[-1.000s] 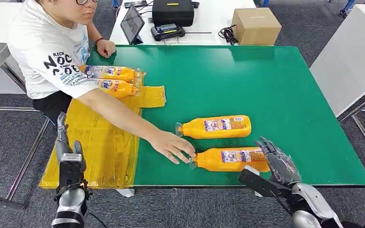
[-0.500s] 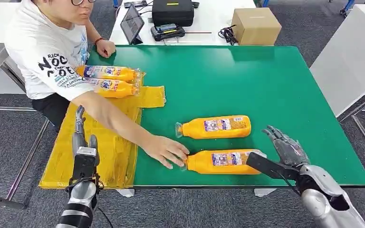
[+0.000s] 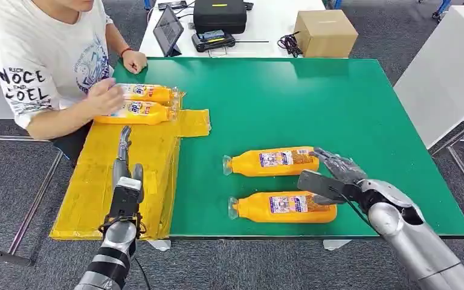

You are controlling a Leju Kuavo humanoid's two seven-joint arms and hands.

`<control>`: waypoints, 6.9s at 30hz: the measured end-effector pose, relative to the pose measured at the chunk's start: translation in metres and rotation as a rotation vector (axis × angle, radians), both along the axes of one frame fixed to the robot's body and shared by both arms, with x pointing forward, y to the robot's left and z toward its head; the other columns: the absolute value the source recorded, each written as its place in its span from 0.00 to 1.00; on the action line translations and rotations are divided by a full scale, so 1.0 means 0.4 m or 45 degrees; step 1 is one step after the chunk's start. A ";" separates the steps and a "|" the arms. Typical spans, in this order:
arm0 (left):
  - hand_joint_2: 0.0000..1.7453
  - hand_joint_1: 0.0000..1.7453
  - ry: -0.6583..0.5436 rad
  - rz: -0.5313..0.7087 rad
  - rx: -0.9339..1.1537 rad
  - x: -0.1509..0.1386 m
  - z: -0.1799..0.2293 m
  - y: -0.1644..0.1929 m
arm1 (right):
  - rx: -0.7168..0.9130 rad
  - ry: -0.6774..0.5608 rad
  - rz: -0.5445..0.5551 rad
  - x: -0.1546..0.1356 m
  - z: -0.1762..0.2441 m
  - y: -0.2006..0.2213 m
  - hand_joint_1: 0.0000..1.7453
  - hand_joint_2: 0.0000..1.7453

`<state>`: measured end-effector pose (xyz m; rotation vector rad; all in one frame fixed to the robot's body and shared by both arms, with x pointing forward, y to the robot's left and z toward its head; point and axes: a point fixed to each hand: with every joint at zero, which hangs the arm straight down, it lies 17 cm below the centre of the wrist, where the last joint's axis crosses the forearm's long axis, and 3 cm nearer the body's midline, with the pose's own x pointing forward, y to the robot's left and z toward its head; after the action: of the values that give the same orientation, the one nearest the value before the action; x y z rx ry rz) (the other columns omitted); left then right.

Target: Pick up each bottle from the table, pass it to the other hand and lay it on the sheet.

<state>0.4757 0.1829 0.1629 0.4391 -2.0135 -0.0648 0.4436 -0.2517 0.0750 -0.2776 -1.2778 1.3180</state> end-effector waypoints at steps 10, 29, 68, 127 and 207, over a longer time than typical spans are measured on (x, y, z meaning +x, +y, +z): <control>0.00 0.00 -0.010 -0.086 0.009 0.025 0.024 -0.072 | 0.074 0.106 0.152 0.003 0.021 0.096 0.00 1.00; 0.00 0.00 0.041 -0.053 0.056 0.020 -0.033 -0.054 | 0.157 0.115 0.179 -0.149 -0.071 0.071 0.00 1.00; 0.00 0.00 0.065 -0.087 0.029 0.037 -0.032 -0.081 | -0.151 0.054 0.082 -0.183 -0.130 -0.031 0.00 1.00; 0.00 0.00 0.139 -0.170 0.050 0.034 -0.076 -0.157 | 0.074 0.100 0.024 -0.136 -0.232 0.132 1.00 1.00; 1.00 0.00 0.346 -1.008 -0.513 -0.084 0.056 -0.424 | 0.896 -0.493 -0.140 -0.176 0.113 0.600 1.00 1.00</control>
<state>0.4422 0.0131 0.1852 -0.6041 -1.7578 -0.1893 0.3731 -0.0115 0.1200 -0.0991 -1.9371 0.6699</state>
